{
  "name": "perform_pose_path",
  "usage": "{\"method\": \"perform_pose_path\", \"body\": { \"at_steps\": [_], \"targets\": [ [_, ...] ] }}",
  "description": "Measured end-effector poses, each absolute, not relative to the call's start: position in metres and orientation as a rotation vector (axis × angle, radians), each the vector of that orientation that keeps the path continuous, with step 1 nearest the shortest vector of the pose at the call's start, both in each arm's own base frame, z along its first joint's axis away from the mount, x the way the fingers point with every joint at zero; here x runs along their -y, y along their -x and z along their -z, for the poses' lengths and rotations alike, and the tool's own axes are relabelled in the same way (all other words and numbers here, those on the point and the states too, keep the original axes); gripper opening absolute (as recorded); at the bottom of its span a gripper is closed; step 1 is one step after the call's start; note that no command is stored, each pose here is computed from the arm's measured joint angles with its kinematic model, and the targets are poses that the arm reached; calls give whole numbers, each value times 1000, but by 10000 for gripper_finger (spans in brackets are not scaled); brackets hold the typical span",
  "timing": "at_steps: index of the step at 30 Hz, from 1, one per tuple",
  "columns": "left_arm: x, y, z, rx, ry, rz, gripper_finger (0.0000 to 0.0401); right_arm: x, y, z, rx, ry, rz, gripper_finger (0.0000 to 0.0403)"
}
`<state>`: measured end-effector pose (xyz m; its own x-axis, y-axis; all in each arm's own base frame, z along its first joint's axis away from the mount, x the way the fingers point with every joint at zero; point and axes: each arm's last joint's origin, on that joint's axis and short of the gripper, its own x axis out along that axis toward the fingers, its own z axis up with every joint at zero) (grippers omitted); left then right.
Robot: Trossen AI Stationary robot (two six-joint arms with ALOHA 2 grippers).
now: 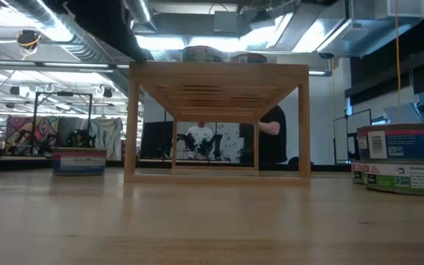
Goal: Stack canned seafood by type on shelf
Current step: Stack the blue tuna can on top of the blue tuna can on the shelf
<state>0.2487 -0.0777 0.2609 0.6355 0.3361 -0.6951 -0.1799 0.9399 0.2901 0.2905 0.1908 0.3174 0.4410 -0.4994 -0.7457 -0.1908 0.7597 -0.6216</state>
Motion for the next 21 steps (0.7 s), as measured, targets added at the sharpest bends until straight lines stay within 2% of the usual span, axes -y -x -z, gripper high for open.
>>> {"method": "perform_pose_path", "body": {
  "at_steps": [9, 21],
  "targets": [
    [79, -236, -257, -919, -174, -348, 57, -229, -256, -315, -1031, 672, 241, 241],
    [84, -248, -260, -821, -145, -284, 57, -241, -238, -295, -987, 705, 288, 241]
  ]
}}
